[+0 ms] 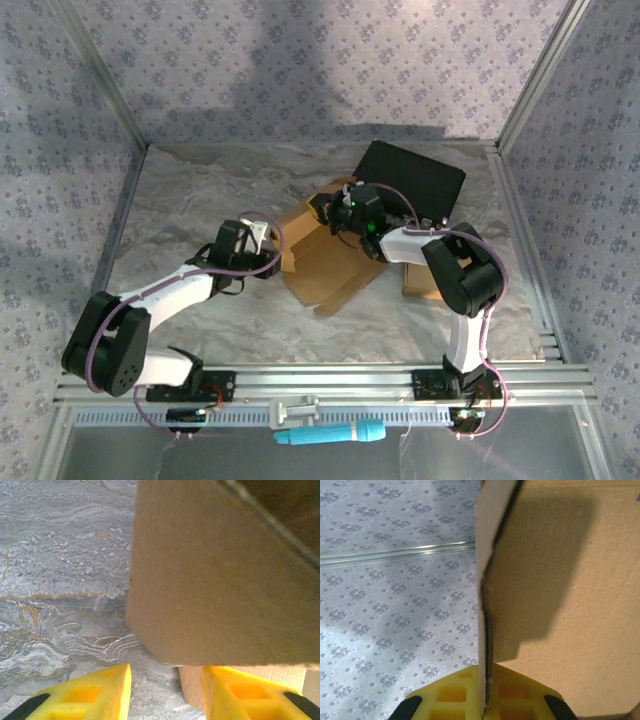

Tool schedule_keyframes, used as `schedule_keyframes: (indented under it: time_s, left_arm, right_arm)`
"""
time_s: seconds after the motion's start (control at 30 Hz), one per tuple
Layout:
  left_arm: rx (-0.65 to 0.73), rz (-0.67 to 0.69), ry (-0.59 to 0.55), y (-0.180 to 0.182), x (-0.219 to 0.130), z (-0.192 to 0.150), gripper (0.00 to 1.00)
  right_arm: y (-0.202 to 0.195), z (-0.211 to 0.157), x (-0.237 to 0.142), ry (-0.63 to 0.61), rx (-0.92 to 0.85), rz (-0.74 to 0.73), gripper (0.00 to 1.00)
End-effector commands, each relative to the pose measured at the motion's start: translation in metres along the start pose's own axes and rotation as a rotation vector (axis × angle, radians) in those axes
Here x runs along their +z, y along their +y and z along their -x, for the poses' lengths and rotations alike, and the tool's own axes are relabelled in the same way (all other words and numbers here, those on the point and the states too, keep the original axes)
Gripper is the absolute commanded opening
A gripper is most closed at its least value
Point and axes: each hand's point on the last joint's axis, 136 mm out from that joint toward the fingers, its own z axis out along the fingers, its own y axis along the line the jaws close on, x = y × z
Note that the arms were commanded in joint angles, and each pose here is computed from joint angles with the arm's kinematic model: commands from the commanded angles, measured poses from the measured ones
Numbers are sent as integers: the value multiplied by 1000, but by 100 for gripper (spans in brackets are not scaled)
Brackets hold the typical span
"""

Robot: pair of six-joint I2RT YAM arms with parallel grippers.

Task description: Fold the paper box

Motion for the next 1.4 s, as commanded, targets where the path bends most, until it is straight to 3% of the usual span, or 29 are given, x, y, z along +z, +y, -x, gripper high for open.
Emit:
schedule_keyframes:
  time_s: [0.0, 0.73, 1.37]
  left_arm:
    - [-15, 11, -32, 0, 1, 5, 43]
    - [-97, 85, -81, 6, 3, 7, 41]
    - [-194, 314, -145, 16, 2, 10, 34]
  right_arm:
    - [-14, -8, 2, 14, -37, 14, 0]
    - [-33, -22, 6, 21, -80, 37, 0]
    - [-40, -28, 9, -11, -91, 46, 0]
